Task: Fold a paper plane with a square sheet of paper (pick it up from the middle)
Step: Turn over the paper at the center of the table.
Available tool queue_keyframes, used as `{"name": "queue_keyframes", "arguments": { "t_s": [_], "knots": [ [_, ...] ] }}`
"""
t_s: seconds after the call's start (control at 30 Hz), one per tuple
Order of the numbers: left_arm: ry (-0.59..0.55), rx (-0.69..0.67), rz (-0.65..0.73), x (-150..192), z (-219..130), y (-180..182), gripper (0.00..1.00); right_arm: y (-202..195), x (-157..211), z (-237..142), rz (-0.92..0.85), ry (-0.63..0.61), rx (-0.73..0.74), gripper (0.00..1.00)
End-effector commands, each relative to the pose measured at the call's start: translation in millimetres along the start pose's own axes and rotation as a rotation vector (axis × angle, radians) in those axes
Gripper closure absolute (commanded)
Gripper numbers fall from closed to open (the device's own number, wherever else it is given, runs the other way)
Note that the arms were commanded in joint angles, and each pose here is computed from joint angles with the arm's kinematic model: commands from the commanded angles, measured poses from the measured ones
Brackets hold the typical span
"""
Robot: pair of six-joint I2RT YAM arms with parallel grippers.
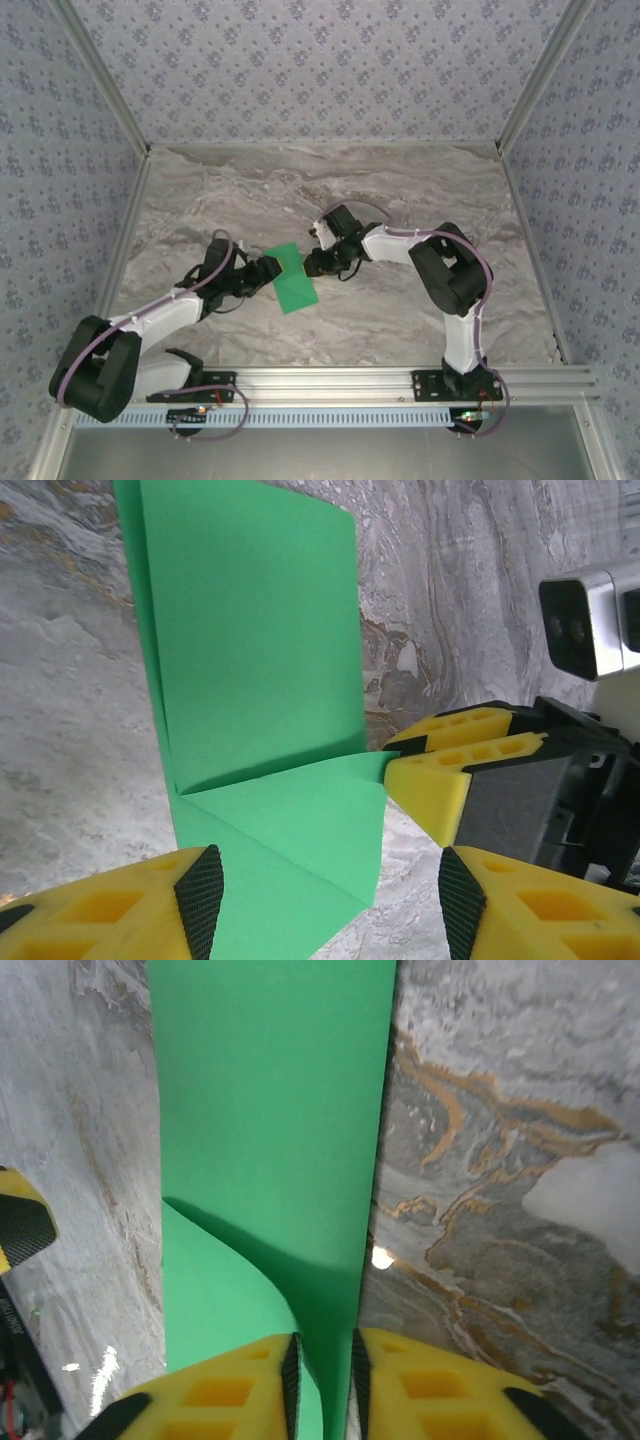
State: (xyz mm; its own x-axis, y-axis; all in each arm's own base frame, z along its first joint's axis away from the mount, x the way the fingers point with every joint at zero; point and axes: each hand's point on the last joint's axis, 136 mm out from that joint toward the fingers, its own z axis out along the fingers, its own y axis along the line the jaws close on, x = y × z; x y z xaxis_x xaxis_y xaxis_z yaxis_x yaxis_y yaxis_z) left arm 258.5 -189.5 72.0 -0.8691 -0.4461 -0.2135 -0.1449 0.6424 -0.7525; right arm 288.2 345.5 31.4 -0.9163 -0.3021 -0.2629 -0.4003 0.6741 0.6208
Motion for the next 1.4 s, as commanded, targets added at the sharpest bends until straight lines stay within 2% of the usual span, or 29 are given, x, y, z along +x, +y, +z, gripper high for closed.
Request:
{"name": "queue_keyframes", "arguments": {
  "t_s": [0.0, 0.07, 0.17, 0.47, 0.87, 1.2, 1.3, 1.37],
  "knots": [
    [0.031, 0.040, -0.012, 7, 5, -6, 0.38, 9, 2, 4, -0.007, 0.032, -0.054, 0.84],
    [0.044, 0.051, -0.015, 9, 8, -8, 0.38, 9, 0, 4, 0.000, 0.027, -0.059, 0.92],
    [0.066, 0.058, -0.025, 13, 13, -8, 0.38, 4, -4, 0, 0.021, -0.001, -0.060, 0.97],
    [0.107, 0.059, -0.030, 20, 30, -11, 0.39, -9, -8, -9, 0.086, -0.056, -0.064, 0.99],
    [0.093, 0.104, 0.016, 9, 38, -31, 0.41, -12, -5, -9, 0.094, -0.049, -0.061, 0.99],
    [0.107, 0.097, 0.020, 7, 49, -31, 0.41, -14, -3, -8, 0.096, -0.042, -0.055, 0.98],
    [0.112, 0.087, 0.018, 6, 52, -29, 0.43, -11, -4, -12, 0.093, -0.045, -0.054, 0.94],
    [0.113, 0.076, 0.016, 5, 53, -28, 0.45, -10, -6, -17, 0.091, -0.057, -0.041, 0.85]
  ]
}}
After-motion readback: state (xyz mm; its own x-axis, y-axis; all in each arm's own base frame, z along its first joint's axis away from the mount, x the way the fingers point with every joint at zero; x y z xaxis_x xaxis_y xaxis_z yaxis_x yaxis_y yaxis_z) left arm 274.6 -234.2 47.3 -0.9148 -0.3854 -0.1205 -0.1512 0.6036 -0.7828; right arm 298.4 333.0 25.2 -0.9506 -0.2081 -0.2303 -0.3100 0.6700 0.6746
